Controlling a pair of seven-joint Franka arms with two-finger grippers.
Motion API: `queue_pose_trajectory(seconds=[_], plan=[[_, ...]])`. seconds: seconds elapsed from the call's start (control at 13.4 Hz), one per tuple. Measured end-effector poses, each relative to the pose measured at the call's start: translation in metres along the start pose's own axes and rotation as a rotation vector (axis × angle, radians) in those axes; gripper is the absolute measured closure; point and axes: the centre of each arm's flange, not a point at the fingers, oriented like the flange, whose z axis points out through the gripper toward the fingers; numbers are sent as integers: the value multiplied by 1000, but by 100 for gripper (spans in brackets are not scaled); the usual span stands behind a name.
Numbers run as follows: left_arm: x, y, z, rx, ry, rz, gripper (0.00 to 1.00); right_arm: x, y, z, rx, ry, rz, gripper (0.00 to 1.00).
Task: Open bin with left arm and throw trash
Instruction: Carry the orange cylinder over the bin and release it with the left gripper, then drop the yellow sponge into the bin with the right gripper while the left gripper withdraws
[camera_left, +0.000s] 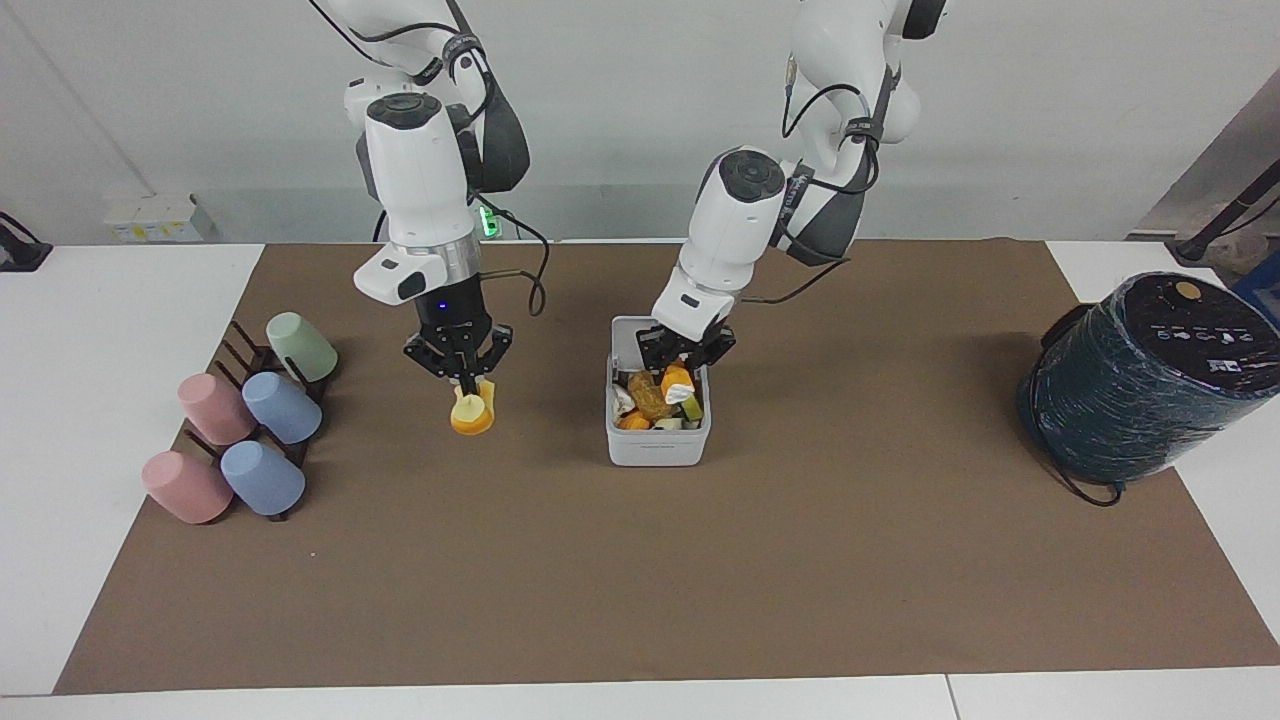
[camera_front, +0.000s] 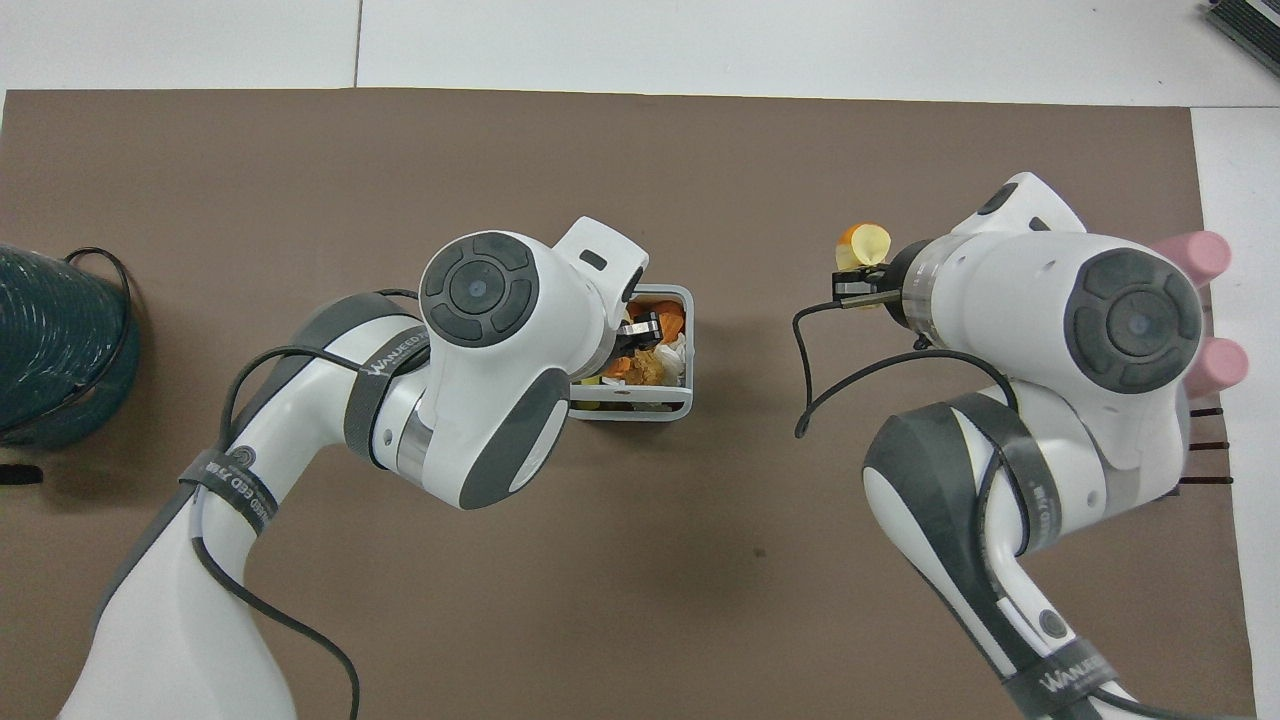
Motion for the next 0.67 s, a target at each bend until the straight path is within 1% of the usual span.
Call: queue_pose_trajectory(seconds=[0.15, 0.22, 0.3, 0.37, 0.45, 0.67], plan=[[-2, 2, 3, 2, -5, 2, 41, -2, -9, 3, 5, -6, 21, 94], [-1, 1, 3, 3, -6, 2, 30, -4, -16, 3, 9, -8, 30, 94], [-1, 1, 1, 5, -8, 0, 21, -5, -25, 3, 15, -8, 44, 94], [1, 1, -3, 6, -10, -1, 21, -6, -34, 1, 21, -6, 61, 94], [3, 2, -9, 10, -15, -2, 15, -6, -42, 0, 27, -5, 82, 94], [16, -2, -43, 32, -42, -19, 15, -1, -62, -3, 60, -16, 150, 94]])
